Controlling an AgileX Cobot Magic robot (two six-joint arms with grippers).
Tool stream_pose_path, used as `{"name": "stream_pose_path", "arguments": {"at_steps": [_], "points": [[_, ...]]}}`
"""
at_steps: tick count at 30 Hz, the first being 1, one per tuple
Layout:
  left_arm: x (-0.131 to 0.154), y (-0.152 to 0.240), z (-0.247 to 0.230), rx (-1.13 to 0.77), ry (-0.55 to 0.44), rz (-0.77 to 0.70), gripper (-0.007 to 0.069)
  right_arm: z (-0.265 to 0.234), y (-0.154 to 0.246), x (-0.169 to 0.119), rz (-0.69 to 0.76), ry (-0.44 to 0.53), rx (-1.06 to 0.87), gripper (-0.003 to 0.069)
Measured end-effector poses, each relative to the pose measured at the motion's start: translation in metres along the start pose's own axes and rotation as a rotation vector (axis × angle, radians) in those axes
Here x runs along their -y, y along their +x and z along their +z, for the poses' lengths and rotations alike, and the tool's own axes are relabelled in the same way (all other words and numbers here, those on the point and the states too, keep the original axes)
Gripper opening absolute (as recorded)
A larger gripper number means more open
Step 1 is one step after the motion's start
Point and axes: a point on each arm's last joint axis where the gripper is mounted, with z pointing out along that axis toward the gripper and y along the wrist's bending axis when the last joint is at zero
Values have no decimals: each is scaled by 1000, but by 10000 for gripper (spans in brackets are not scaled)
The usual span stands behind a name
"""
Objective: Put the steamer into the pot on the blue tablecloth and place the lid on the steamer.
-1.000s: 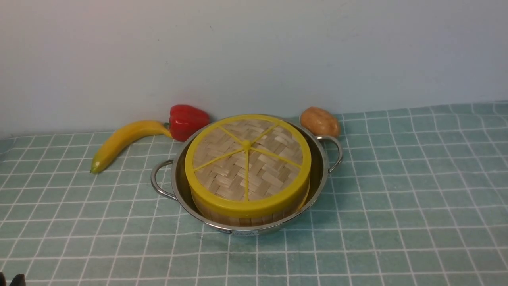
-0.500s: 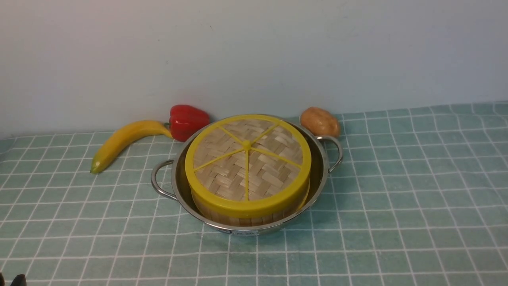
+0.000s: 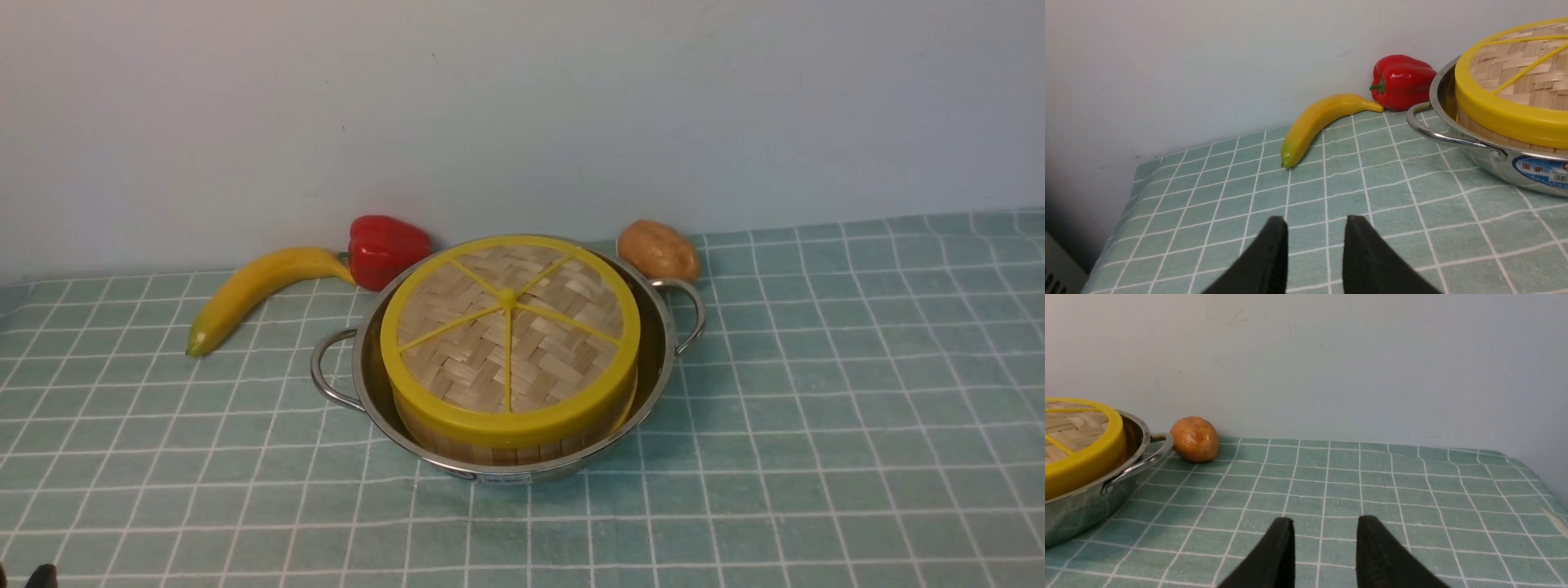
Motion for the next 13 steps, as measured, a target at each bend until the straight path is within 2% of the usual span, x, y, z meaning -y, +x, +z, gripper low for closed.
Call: {"name": "stream_pose_path", "arguments": {"at_steps": [13], "points": [[0,0,0,0,0,0,215,0,0,0,0,0,0,240]]}}
